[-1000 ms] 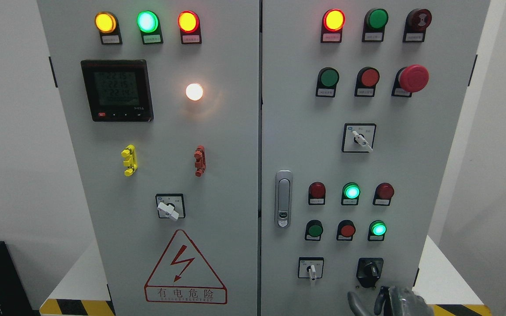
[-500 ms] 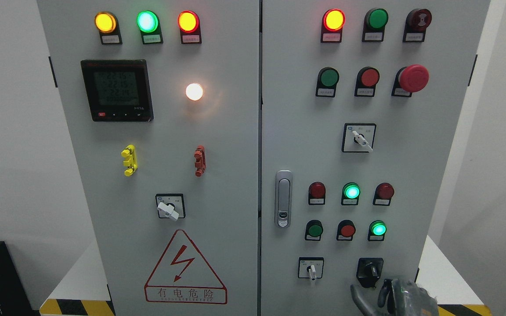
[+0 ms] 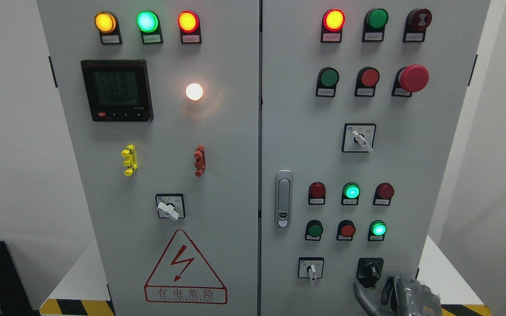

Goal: Flip black knob to close circuit
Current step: 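Raise the right hand toward the black rotary knob at the bottom, then grip the black knob with the right hand fingers and twist it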

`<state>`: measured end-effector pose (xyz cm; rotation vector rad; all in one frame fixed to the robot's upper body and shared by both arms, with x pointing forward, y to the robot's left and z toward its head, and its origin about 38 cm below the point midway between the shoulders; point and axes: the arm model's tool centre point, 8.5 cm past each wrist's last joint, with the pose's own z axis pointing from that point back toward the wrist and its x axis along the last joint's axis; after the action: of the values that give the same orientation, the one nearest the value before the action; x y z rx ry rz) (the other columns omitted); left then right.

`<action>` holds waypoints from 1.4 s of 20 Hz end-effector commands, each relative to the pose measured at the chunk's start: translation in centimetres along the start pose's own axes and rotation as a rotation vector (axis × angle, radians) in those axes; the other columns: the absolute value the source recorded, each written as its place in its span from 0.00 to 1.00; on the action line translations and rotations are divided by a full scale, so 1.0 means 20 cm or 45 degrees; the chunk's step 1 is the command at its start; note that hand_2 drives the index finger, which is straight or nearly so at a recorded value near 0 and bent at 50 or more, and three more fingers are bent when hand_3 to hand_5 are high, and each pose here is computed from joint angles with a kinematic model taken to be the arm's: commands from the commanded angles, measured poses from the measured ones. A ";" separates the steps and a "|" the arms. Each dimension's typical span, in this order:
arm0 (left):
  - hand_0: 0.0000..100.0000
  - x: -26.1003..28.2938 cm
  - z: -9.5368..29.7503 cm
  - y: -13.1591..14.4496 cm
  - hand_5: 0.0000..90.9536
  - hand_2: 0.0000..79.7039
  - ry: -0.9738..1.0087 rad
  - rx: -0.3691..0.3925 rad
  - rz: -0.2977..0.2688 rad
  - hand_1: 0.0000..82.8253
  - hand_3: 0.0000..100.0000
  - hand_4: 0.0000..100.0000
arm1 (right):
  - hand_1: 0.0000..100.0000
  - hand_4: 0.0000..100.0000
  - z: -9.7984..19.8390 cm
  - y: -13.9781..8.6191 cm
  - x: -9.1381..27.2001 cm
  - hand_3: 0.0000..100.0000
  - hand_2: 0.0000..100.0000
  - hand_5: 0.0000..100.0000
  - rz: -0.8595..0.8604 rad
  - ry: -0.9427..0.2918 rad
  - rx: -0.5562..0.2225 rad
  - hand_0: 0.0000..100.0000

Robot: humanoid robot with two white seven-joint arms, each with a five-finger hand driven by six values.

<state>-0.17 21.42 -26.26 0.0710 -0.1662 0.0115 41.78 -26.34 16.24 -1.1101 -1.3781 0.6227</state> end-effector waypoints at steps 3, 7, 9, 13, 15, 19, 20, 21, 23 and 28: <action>0.12 -0.03 0.01 0.00 0.00 0.00 0.022 -0.011 -0.054 0.67 0.00 0.00 | 0.10 0.78 -0.04 -0.01 -0.07 0.98 0.79 0.81 0.013 0.053 -0.014 0.00; 0.12 -0.03 0.01 0.00 0.00 0.00 0.022 -0.009 -0.054 0.67 0.00 0.00 | 0.12 0.78 -0.05 0.01 -0.07 0.97 0.79 0.81 0.016 0.055 -0.004 0.00; 0.12 -0.03 0.01 0.00 0.00 0.00 0.024 -0.011 -0.056 0.67 0.00 0.00 | 0.12 0.78 -0.06 0.01 -0.08 0.97 0.79 0.81 0.026 0.059 -0.007 0.00; 0.12 -0.03 0.01 0.00 0.00 0.00 0.024 -0.011 -0.056 0.67 0.00 0.00 | 0.14 0.78 -0.06 0.01 -0.09 0.97 0.79 0.81 0.028 0.072 -0.017 0.00; 0.12 -0.03 0.01 0.00 0.00 0.00 0.024 -0.011 -0.054 0.67 0.00 0.00 | 0.14 0.78 -0.06 0.01 -0.10 0.97 0.79 0.81 0.027 0.077 -0.019 0.00; 0.12 -0.03 0.01 0.00 0.00 0.00 0.024 -0.011 -0.052 0.67 0.00 0.00 | 0.16 0.78 -0.06 0.00 -0.10 0.97 0.79 0.80 0.026 0.080 -0.022 0.00; 0.12 -0.03 0.01 0.00 0.00 0.00 0.022 -0.009 -0.054 0.67 0.00 0.00 | 0.16 0.78 -0.06 0.00 -0.10 0.97 0.79 0.80 0.024 0.079 -0.019 0.00; 0.12 -0.03 0.01 0.00 0.00 0.00 0.024 -0.009 -0.054 0.67 0.00 0.00 | 0.16 0.78 -0.07 0.00 -0.10 0.97 0.79 0.80 0.023 0.078 -0.023 0.00; 0.12 -0.03 0.01 0.00 0.00 0.00 0.024 -0.009 -0.054 0.67 0.00 0.00 | 0.16 0.78 -0.08 -0.01 -0.11 0.97 0.79 0.80 0.020 0.084 -0.031 0.00; 0.12 -0.03 0.01 0.00 0.00 0.00 0.024 -0.010 -0.056 0.67 0.00 0.00 | 0.16 0.78 -0.09 -0.03 -0.10 0.97 0.79 0.80 0.010 0.084 -0.042 0.00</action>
<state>-0.17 21.42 -26.26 0.0714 -0.1663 0.0115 42.92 -28.25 16.21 -1.1531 -1.3435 0.5836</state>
